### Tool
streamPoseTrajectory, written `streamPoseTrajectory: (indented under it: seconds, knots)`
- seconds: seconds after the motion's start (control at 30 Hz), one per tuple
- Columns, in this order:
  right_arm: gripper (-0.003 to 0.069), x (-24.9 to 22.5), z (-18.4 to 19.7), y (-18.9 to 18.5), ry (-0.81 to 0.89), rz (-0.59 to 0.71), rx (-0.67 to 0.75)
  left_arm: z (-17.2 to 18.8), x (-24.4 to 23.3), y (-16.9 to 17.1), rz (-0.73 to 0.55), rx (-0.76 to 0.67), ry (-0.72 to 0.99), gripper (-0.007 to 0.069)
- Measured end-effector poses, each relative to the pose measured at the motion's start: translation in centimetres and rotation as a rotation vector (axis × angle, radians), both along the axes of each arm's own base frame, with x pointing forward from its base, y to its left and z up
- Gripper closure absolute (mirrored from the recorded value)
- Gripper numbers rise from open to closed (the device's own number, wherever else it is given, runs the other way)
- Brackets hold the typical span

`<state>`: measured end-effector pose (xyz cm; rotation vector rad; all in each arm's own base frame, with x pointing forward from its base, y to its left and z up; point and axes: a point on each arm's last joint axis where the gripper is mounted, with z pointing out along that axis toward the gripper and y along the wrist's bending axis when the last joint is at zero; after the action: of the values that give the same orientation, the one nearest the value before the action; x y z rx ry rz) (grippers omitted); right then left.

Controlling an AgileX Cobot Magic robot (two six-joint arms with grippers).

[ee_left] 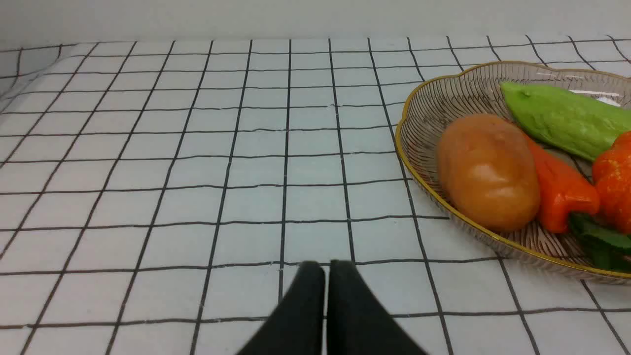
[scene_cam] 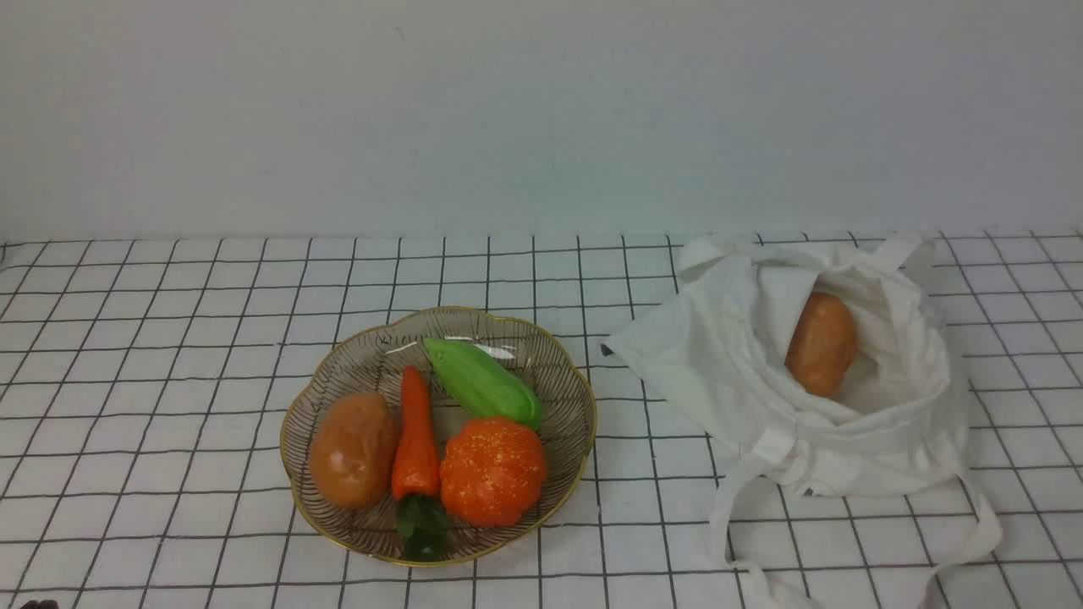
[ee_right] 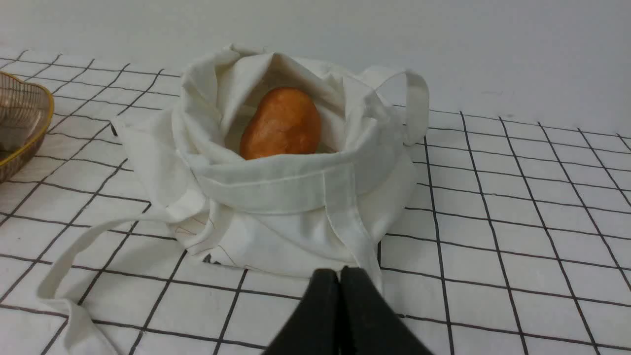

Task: Take vegetables from bag on white checkered tablecloth place on plate.
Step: 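Reach into the bag and grasp the item inside with the right gripper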

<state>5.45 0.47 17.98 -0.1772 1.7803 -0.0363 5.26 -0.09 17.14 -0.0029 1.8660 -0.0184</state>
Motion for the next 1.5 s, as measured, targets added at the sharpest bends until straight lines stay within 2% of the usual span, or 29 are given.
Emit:
streamPoseTrajectory:
  seconds: [0.93, 0.97, 1.0, 1.07, 1.1, 1.17, 1.23, 1.37, 1.5]
  knots:
    - [0.0673, 0.0, 0.1, 0.1, -0.012, -0.001, 0.028, 0.0, 0.0, 0.0, 0.000, 0.000, 0.000, 0.0633]
    - [0.0673, 0.1, 0.2, 0.1, -0.024, 0.041, 0.102, 0.0, 0.0, 0.0, 0.000, 0.000, 0.000, 0.0633]
    - [0.0673, 0.1, 0.4, 0.2, -0.051, -0.009, 0.166, 0.0, 0.0, 0.0, 0.000, 0.000, 0.000, 0.0633]
    - [0.0673, 0.2, 1.0, 0.3, -0.105, -0.022, 0.321, 0.0, 0.0, 0.0, 0.000, 0.000, 0.000, 0.0633]
    - [0.0673, 0.2, 1.4, 0.2, -0.135, -0.031, 0.412, 0.0, 0.0, 0.0, 0.000, 0.000, 0.000, 0.0633]
    - [0.0673, 0.2, 2.2, -0.1, -0.210, -0.065, 0.686, 0.0, 0.0, 0.0, 0.000, 0.000, 0.000, 0.0633]
    - [0.0673, 0.2, 2.5, -0.2, -0.231, -0.084, 0.826, 0.0, 0.0, 0.0, 0.000, 0.000, 0.000, 0.0633]
    - [0.0673, 0.2, 2.8, -0.6, -0.258, -0.115, 1.005, 0.0, 0.0, 0.0, 0.000, 0.000, 0.000, 0.0633]
    - [0.0673, 0.2, 2.9, -0.9, -0.285, -0.139, 1.087, 0.0, 0.0, 0.0, 0.000, 0.000, 0.000, 0.0633]
